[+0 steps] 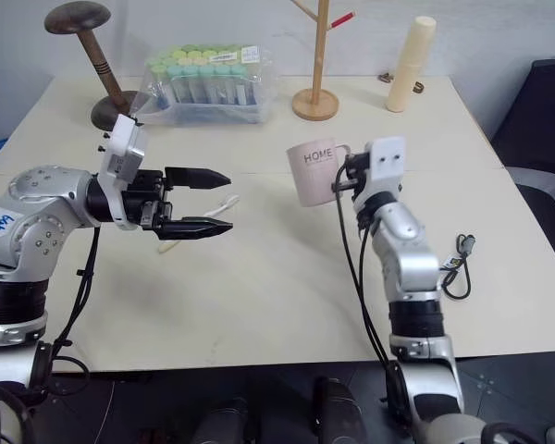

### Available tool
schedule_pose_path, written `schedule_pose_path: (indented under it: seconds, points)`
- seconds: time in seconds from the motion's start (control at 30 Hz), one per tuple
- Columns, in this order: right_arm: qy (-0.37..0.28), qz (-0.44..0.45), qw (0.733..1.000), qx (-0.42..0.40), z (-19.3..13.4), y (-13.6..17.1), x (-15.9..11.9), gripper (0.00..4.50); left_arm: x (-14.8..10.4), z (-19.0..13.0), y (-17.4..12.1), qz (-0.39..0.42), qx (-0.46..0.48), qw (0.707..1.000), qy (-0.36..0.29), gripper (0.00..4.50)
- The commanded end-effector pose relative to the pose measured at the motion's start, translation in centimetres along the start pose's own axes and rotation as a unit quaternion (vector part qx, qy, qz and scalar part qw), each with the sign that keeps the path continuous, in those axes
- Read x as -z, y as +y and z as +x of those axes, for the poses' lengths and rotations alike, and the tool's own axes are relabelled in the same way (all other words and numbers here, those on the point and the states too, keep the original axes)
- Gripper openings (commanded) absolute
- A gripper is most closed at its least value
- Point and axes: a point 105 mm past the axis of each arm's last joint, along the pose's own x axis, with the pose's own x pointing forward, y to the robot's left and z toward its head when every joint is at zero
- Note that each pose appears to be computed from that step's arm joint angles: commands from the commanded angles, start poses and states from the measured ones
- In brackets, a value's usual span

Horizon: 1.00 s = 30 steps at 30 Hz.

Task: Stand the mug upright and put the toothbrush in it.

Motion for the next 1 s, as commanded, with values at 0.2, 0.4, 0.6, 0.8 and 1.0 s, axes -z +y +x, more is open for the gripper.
schedule_pose_path:
  seconds: [0.2, 0.4, 0.6, 0.8, 1.0]
  points:
    - [-0.085, -0.056, 0.995, -0.013, -1.1, 1.8, -0.1, 0.07, -1.0, -1.3, 0.2, 0.021, -0.016, 1.0, 0.005, 4.5]
    - [-0.059, -0.061, 0.996, -0.035, -3.5, 1.9, 2.7, 0.56, -0.5, -1.2, -0.1, 0.008, -0.012, 1.0, 0.01, 4.5]
    - [-0.049, -0.074, 0.995, -0.052, -5.6, 1.3, 2.9, 2.42, -0.3, -0.5, -0.4, 0.005, -0.003, 1.0, 0.007, 4.5]
    - [-0.023, -0.07, 0.994, -0.08, -6.6, 0.8, 2.3, 4.42, 0.2, 0.0, -0.7, 0.003, 0.008, 1.0, 0.011, 4.5]
    - [0.068, -0.052, 0.988, -0.128, -8.7, 0.3, 3.4, 4.47, 0.5, -0.4, -0.3, 0.0, -0.003, 1.0, 0.01, 4.5]
